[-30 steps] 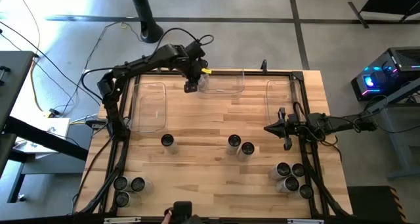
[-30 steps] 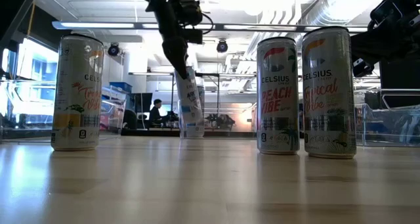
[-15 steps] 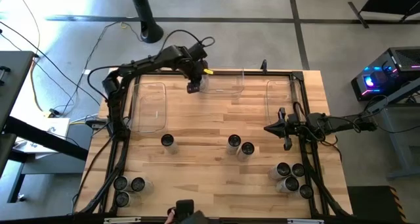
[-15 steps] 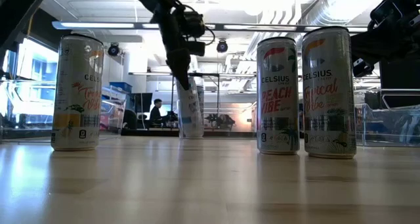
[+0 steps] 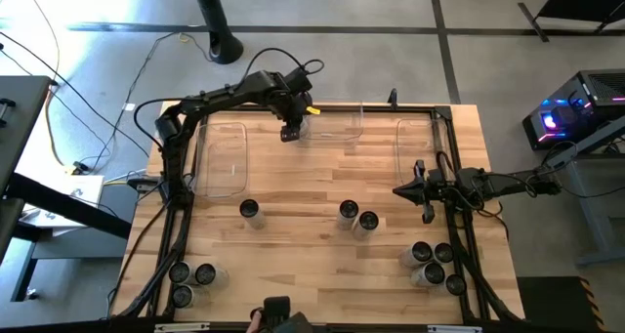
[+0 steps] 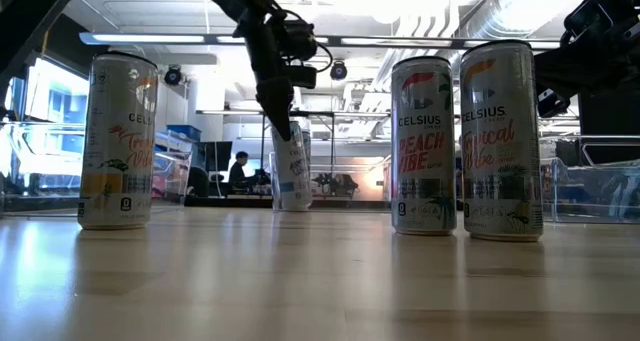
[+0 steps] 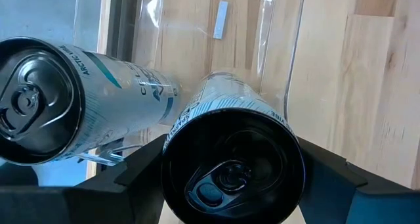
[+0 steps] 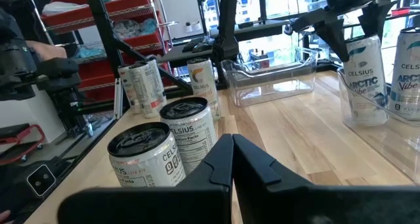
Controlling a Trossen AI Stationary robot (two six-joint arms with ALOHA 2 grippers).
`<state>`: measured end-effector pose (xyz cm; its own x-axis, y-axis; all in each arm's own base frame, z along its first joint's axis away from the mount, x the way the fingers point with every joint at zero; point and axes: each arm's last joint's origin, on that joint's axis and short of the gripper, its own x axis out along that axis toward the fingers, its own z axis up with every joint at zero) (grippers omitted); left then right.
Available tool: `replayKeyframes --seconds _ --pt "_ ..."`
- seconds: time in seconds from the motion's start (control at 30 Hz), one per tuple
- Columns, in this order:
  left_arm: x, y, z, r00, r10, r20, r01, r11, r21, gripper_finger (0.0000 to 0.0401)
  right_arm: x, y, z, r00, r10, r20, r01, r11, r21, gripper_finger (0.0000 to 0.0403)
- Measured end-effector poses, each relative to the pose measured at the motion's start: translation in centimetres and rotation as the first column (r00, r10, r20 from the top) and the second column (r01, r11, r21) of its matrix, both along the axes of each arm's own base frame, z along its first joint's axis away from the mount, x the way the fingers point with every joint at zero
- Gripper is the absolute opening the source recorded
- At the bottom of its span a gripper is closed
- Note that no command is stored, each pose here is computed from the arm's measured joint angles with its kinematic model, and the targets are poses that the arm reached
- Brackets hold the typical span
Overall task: Sort soda cans
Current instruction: Put the white and blue soda can into the middle transparent bin
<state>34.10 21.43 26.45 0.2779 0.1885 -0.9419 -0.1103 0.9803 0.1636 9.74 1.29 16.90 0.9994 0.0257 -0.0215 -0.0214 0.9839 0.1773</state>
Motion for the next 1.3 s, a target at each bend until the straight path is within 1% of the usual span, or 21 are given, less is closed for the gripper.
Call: replayKeyframes --seconds 0.17,0.4,0.57,0.7,0.87,1.0,1.17,1.3 --pt "0.0 0.1 0.0 1.000 0.015 0.002 -0.015 1.000 -0.004 0.0263 0.0 0.0 0.0 1.000 0.000 0.000 0.000 1.000 0.000 0.0000" --pt "-0.3 0.6 -0.2 0.998 0.069 0.001 -0.069 0.997 -0.019 0.0309 0.0 0.0 0.0 1.000 0.000 0.000 0.000 1.000 0.000 0.0000" --pt "-0.3 0.6 0.0 0.996 0.084 -0.004 -0.084 0.996 0.001 0.0315 0.0 0.0 0.0 1.000 0.000 0.000 0.000 1.000 0.000 0.0000" --pt "0.1 0.6 1.2 0.996 0.083 0.024 -0.084 0.996 0.040 0.0316 0.0 0.0 0.0 1.000 0.000 0.000 0.000 1.000 0.000 0.0000" --pt "0.2 0.3 3.4 0.995 0.096 0.041 -0.098 0.993 0.064 0.0316 0.0 0.0 0.0 1.000 0.000 0.000 0.000 1.000 0.000 0.0000" --pt "0.2 -0.4 5.2 0.995 0.096 0.016 -0.098 0.990 0.098 0.0316 0.0 0.0 0.0 1.000 0.000 0.000 0.000 1.000 0.000 0.0000" --pt "1.5 -1.5 6.4 0.991 0.078 0.108 -0.092 0.987 0.128 0.0317 0.0 0.0 0.0 1.000 0.000 0.000 0.000 1.000 0.000 0.0000" --pt "3.2 -2.2 6.0 0.980 0.018 0.200 -0.045 0.990 0.132 0.0311 0.0 0.0 0.0 1.000 0.000 0.000 0.000 1.000 0.000 0.0000"
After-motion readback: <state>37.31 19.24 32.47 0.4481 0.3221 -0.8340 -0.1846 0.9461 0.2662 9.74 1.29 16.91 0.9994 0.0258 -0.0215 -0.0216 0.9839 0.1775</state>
